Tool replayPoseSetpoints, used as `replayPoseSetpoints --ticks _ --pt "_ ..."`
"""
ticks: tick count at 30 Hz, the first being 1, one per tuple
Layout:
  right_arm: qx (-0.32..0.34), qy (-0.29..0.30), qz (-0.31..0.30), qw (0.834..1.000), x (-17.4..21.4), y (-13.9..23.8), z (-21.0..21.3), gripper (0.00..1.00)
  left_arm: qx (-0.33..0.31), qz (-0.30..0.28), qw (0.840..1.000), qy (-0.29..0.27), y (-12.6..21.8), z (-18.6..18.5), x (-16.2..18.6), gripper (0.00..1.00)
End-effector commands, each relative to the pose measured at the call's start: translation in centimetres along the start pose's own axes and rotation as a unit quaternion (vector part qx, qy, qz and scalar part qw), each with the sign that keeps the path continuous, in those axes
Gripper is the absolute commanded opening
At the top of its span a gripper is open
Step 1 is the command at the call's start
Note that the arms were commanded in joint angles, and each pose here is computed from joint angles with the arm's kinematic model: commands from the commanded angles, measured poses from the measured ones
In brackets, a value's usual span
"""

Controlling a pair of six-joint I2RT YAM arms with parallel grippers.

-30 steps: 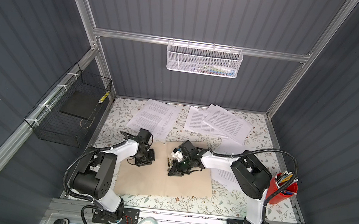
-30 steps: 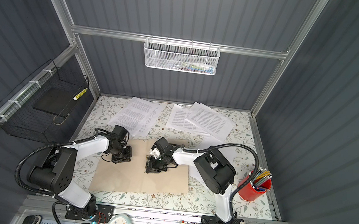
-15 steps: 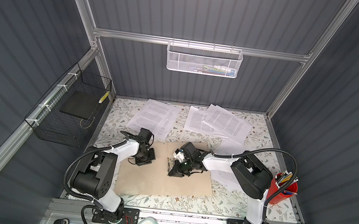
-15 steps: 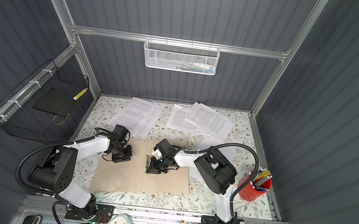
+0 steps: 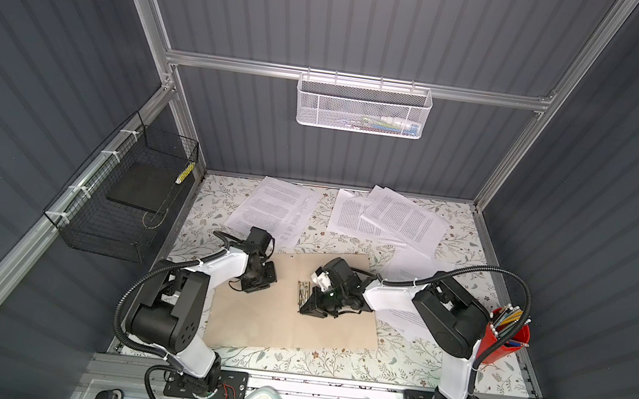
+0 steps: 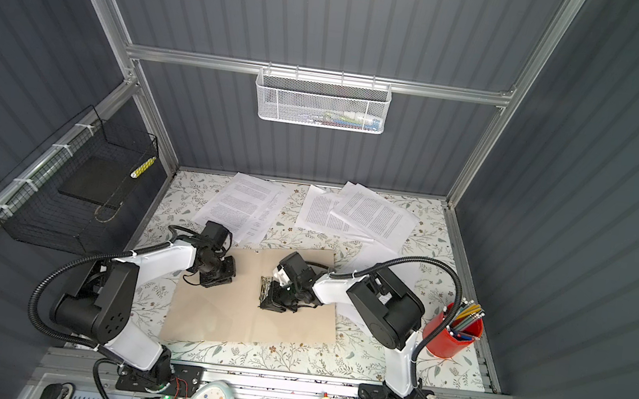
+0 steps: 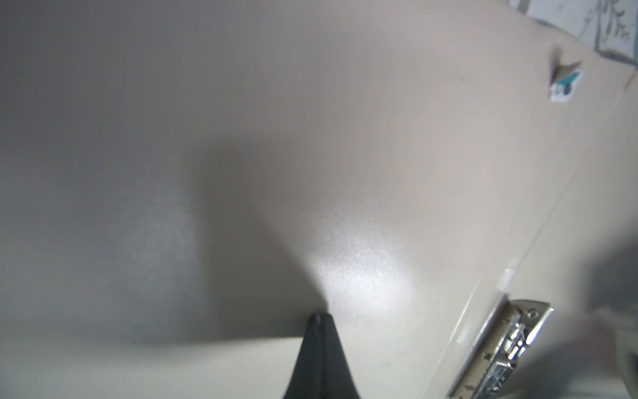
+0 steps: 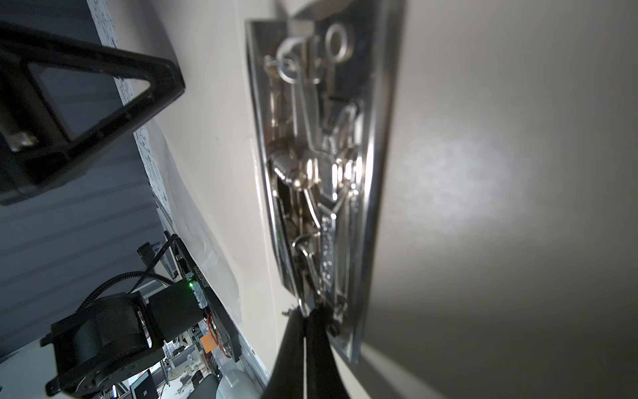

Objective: Put the files into the folder

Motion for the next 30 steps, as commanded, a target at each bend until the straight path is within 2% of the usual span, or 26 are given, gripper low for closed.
replayPoseSetpoints --ticks 1,4,9,13,18,26,30 --pt "0.198 -0.102 0.011 0.975 4.0 0.0 -10.8 0.0 -0.108 0.041 0.993 0.018 -2.1 5.5 2.9 0.0" --pt "0.203 -0.104 0.004 0.974 3.8 0.3 -10.8 0.0 -0.109 0.044 0.993 0.019 -2.2 5.6 3.0 0.0" --pt "0.175 -0.064 -0.032 0.982 3.0 1.8 -8.9 0.0 -0.105 0.042 0.993 0.017 -2.4 5.7 3.1 0.0" --pt "0.128 -0.028 -0.043 0.99 2.5 1.9 -6.6 0.0 -0.108 0.043 0.993 0.016 -2.6 5.8 3.1 0.0" --pt "0.079 -0.01 -0.031 0.996 2.1 1.7 -4.2 0.0 -0.111 0.045 0.993 0.015 -2.8 5.8 3.1 0.0" --pt "0.033 0.033 -0.054 0.997 0.0 4.1 0.7 0.01 -0.096 0.052 0.994 0.011 -2.8 5.1 3.1 0.0" --pt "0.002 0.06 -0.061 0.996 -0.7 5.3 3.2 0.26 -0.087 0.051 0.995 0.008 -2.5 4.5 2.8 0.0"
Point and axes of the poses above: each gripper's point midway between its finger pads, its own y axis back along the fingers, its own z axis along the line the jaws close on, x = y × z, the point moved 1 cm from there along y, back along the fingers, and after that the axes turned 11 degrees about y, right-handed, at the moved point
